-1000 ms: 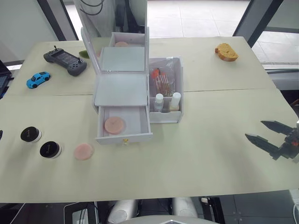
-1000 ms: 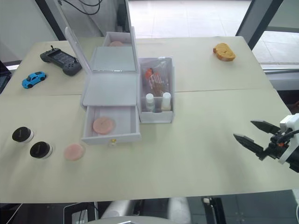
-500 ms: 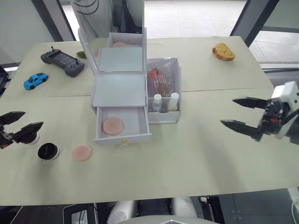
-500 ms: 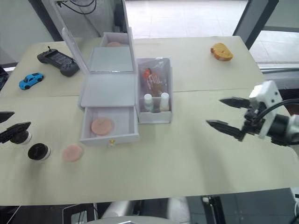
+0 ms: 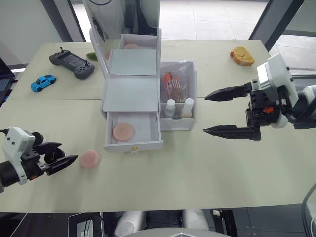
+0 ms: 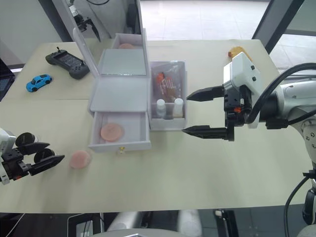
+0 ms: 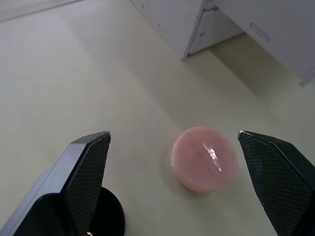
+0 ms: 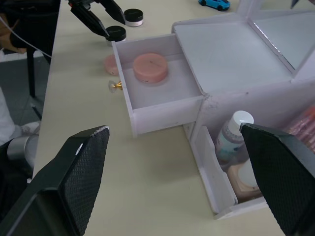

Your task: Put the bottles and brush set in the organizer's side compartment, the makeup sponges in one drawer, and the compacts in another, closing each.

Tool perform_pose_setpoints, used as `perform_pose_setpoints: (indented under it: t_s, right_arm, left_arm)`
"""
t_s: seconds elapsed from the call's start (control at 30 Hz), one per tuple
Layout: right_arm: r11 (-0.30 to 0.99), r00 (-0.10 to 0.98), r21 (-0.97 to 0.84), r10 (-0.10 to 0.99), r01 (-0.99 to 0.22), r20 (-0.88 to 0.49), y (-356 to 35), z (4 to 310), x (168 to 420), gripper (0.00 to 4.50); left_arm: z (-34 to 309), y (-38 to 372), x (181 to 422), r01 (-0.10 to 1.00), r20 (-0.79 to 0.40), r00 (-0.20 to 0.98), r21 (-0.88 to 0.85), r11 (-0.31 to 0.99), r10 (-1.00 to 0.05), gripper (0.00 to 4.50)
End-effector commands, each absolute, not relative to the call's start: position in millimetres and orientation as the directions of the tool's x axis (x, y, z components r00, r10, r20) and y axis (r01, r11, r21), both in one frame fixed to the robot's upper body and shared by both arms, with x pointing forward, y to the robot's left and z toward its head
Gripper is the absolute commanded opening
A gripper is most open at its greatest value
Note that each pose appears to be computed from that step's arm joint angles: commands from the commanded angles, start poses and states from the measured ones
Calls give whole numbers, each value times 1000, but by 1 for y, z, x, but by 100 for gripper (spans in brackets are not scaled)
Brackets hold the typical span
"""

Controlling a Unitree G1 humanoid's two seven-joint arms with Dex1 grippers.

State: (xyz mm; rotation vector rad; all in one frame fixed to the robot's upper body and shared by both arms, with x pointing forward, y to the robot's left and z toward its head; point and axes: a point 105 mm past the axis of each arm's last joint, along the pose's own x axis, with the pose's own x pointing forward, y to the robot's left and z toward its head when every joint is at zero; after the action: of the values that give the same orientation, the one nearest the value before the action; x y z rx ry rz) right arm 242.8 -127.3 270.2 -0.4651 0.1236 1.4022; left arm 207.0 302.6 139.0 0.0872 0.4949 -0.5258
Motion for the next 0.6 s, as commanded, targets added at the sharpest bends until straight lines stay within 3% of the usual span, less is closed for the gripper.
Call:
perform_pose_setpoints:
  t_s: [0.03,0.27,0.47,0.6]
  right_arm:
    - [29,121,-270,936,-962,-330,-122,284,235,450]
    - [51,153,-291,927,-955,-341,-126,279,241,450]
    - [79,193,-316,917,-945,-349,-129,279,243,450]
    - [115,236,-328,904,-938,-356,-132,278,246,450]
  left_arm:
    - [146,299,202,480,-447,776,-38,877,-444,447]
    - [122,273,195,486,-441,776,-37,873,-451,447]
    - [108,287,204,382,-421,847,54,923,-326,447]
    - [100,273,211,414,-397,848,81,907,-351,447]
